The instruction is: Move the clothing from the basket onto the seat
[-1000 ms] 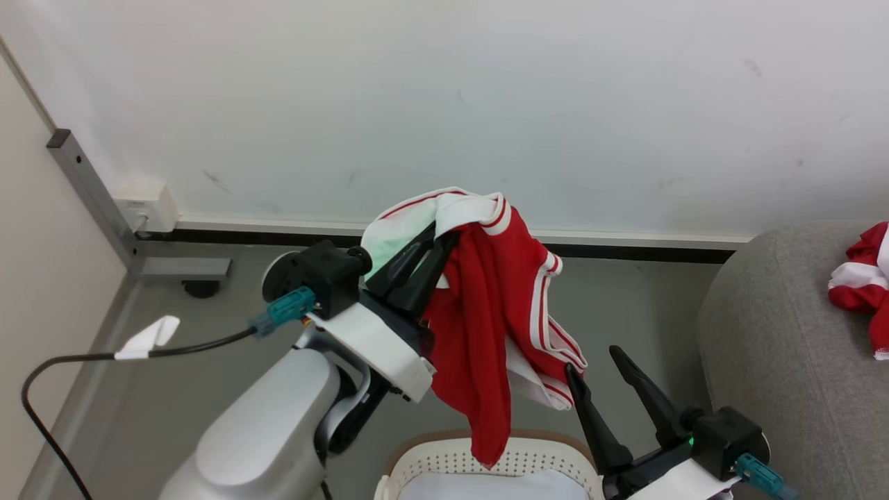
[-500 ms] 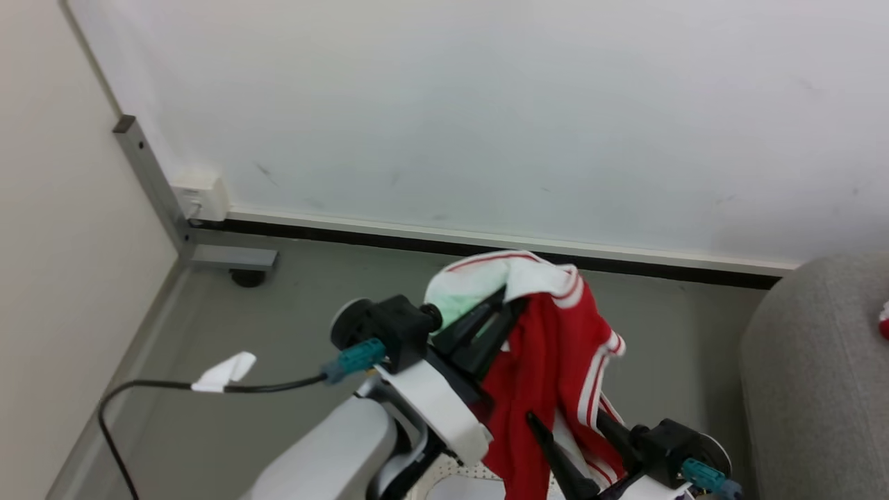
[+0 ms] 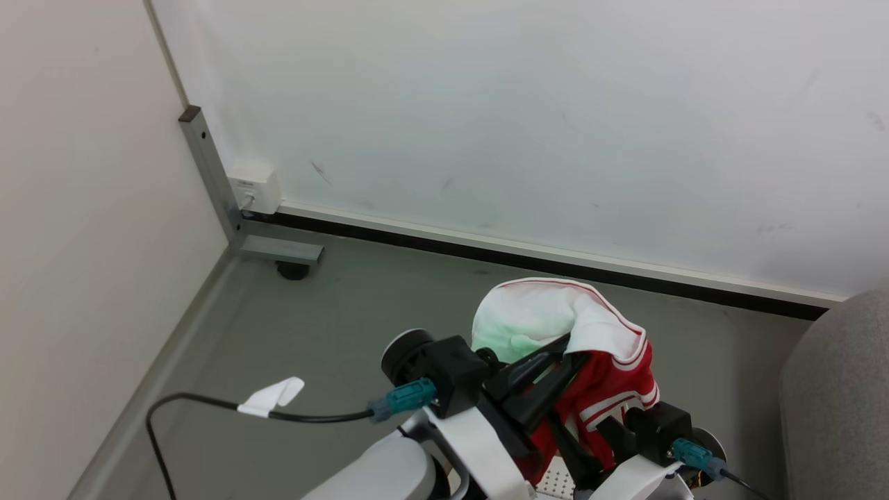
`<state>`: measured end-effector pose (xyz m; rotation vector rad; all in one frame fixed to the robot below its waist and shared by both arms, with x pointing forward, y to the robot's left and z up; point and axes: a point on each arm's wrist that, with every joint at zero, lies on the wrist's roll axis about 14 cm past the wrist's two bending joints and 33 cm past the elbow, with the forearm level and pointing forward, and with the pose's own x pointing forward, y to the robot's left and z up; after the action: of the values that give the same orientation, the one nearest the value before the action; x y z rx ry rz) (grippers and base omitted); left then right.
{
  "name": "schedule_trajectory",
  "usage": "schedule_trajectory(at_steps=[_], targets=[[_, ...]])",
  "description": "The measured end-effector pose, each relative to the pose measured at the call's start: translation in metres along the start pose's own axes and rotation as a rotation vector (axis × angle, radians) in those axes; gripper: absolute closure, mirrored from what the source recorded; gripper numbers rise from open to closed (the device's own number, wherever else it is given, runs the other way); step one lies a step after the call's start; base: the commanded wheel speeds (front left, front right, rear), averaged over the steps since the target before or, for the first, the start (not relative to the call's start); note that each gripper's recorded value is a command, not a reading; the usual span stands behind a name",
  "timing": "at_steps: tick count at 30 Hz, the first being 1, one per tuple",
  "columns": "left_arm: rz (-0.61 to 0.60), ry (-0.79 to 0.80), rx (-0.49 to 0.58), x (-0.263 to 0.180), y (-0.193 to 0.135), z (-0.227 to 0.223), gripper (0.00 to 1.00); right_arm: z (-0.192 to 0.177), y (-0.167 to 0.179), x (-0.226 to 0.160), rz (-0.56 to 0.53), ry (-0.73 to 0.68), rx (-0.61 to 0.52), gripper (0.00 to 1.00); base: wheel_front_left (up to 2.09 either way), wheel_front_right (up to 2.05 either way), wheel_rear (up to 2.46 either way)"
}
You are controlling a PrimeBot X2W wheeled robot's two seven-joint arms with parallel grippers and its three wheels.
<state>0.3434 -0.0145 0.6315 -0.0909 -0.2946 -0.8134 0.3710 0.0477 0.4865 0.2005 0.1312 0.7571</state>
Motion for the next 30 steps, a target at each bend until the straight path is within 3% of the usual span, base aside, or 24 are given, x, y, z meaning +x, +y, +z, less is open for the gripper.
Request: schedule_trajectory(at_steps=[1, 23, 30], targets=[[-0.001, -0.002, -0.001, -0.001, 0.000, 0.001, 1.00, 0.002, 0.000, 0.001, -0.002, -0.007, 0.004, 1.00, 0.00, 0.00, 0.00], [0.033, 0.006, -0.012, 0.000, 0.012, -0.004, 1.00, 0.015, -0.011, -0.005, -0.056, -0.069, 0.027, 1.00, 0.00, 0.00, 0.00], [0.041, 0.025, -0.007, 0.000, 0.013, -0.011, 1.00, 0.032, -0.031, -0.013, -0.121, -0.132, 0.046, 1.00, 0.00, 0.00, 0.00]])
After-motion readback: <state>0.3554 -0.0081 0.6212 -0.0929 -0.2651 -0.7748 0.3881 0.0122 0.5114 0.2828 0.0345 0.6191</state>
